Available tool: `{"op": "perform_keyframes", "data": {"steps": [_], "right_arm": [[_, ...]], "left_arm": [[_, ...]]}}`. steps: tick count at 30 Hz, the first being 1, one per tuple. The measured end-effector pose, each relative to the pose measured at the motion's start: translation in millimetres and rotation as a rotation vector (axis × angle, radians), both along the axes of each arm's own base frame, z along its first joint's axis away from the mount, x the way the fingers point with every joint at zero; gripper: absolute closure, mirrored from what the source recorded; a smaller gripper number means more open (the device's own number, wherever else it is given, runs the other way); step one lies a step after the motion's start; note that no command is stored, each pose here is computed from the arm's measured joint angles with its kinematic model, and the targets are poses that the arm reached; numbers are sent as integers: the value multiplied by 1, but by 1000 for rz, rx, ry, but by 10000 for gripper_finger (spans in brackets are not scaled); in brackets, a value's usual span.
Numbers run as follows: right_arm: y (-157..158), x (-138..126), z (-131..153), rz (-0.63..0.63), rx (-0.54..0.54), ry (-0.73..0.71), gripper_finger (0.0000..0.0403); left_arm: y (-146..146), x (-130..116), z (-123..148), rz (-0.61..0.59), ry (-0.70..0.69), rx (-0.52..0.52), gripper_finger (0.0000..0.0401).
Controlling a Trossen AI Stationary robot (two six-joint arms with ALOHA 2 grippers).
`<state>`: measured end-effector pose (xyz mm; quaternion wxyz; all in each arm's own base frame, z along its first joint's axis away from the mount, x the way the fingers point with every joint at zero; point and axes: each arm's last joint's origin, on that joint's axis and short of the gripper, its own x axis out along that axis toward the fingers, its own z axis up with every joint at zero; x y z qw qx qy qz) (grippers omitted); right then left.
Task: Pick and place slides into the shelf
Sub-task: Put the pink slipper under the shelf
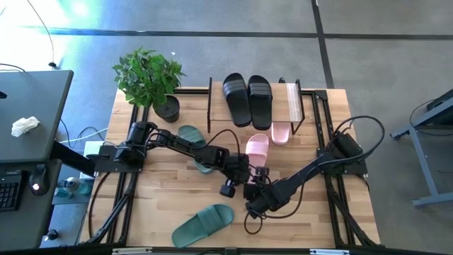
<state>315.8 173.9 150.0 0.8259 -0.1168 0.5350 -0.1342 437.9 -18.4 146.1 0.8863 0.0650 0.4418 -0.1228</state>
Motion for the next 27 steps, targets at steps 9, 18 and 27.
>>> {"op": "perform_keyframes", "data": {"steps": [9, 18, 27], "right_arm": [[-9, -7, -13, -73, 51, 50, 269], [-12, -9, -15, -124, 29, 23, 318], [-13, -12, -7, -137, -75, 57, 391]], "left_arm": [[-1, -3, 5, -30, 15, -41, 372], [-1, -19, 39, -41, 36, -32, 392], [-2, -49, 86, -63, 58, 29, 398]]}}
